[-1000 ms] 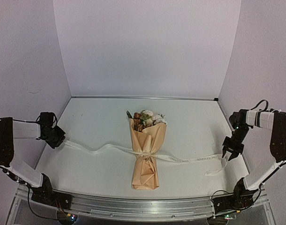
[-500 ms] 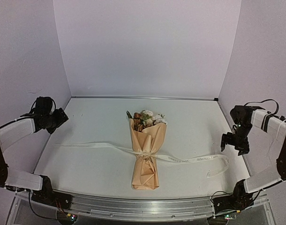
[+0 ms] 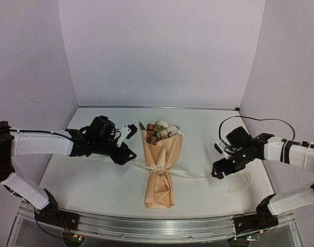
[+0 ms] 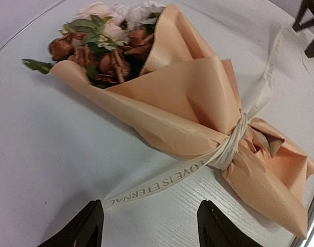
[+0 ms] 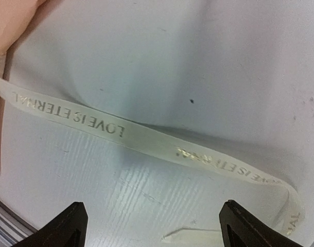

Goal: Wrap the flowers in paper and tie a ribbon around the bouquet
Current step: Pick up the half-tied ribbon from the center of the board.

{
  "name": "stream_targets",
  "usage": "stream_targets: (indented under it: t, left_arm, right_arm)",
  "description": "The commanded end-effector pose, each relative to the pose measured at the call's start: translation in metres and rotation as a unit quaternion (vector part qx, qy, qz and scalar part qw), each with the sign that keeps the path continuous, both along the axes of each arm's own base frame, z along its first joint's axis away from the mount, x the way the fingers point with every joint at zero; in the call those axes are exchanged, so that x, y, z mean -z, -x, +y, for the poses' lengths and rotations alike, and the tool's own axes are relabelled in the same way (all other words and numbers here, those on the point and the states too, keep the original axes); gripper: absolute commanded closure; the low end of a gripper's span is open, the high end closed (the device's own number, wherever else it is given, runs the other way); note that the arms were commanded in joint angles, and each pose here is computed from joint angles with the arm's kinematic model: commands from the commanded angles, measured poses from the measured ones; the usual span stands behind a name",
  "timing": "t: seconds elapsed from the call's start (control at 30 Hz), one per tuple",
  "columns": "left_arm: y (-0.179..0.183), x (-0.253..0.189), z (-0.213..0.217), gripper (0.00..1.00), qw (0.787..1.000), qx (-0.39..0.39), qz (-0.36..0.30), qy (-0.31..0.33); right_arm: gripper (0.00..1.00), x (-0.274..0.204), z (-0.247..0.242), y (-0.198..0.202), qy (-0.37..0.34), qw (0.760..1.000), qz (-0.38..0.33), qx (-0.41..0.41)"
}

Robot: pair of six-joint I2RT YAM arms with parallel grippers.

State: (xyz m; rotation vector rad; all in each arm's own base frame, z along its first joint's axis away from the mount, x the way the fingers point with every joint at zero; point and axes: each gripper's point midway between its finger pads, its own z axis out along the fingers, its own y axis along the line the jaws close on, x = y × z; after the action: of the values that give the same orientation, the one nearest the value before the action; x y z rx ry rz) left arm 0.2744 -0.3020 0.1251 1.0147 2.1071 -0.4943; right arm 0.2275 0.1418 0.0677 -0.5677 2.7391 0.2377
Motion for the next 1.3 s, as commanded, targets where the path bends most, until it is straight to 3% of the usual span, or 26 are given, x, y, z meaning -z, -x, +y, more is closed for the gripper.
stream_targets:
  t: [0.0, 0.33, 0.63, 0.7, 0.8, 0.9, 1.03, 1.1, 1.13, 1.27]
  left_arm:
    - [0.003, 0.013, -0.026, 0.35, 0.984, 0.150, -0.082, -0.053]
    - [0.010, 0.065, -0.039, 0.34, 0.958, 0.225, -0.117, -0.135]
    - [-0.009, 0.075, -0.050, 0.36, 0.953, 0.214, -0.165, -0.139]
    - [-0.008, 0.079, -0.050, 0.42, 0.953, 0.216, -0.160, -0.141]
    - [-0.007, 0.082, -0.049, 0.60, 0.953, 0.217, -0.157, -0.141]
    - [-0.009, 0.080, -0.047, 0.72, 0.954, 0.207, -0.167, -0.138]
    - [-0.009, 0.078, -0.045, 0.91, 0.957, 0.198, -0.165, -0.136]
    - [-0.009, 0.075, -0.045, 0.98, 0.960, 0.189, -0.162, -0.130]
    - [-0.009, 0.074, -0.044, 1.00, 0.962, 0.184, -0.159, -0.127]
    - [-0.008, 0.070, -0.040, 1.00, 0.967, 0.165, -0.155, -0.116]
  right_arm:
    - [0.07, -0.001, 0.048, -0.014, -0.025, 0.988, -0.086, -0.127]
    - [0.05, 0.024, 0.094, -0.012, 0.044, 0.944, -0.131, -0.299]
    - [0.06, 0.035, 0.121, -0.031, 0.091, 0.923, -0.174, -0.332]
    - [0.08, 0.037, 0.124, -0.033, 0.090, 0.925, -0.171, -0.328]
    - [0.12, 0.038, 0.129, -0.036, 0.089, 0.929, -0.169, -0.317]
    - [0.26, 0.038, 0.128, -0.042, 0.098, 0.935, -0.172, -0.296]
    - [0.77, 0.033, 0.127, -0.047, 0.098, 0.941, -0.174, -0.272]
    - [0.96, 0.031, 0.123, -0.045, 0.104, 0.945, -0.163, -0.264]
    - [1.00, 0.031, 0.121, -0.045, 0.106, 0.948, -0.158, -0.257]
    - [1.00, 0.027, 0.108, -0.042, 0.122, 0.959, -0.137, -0.215]
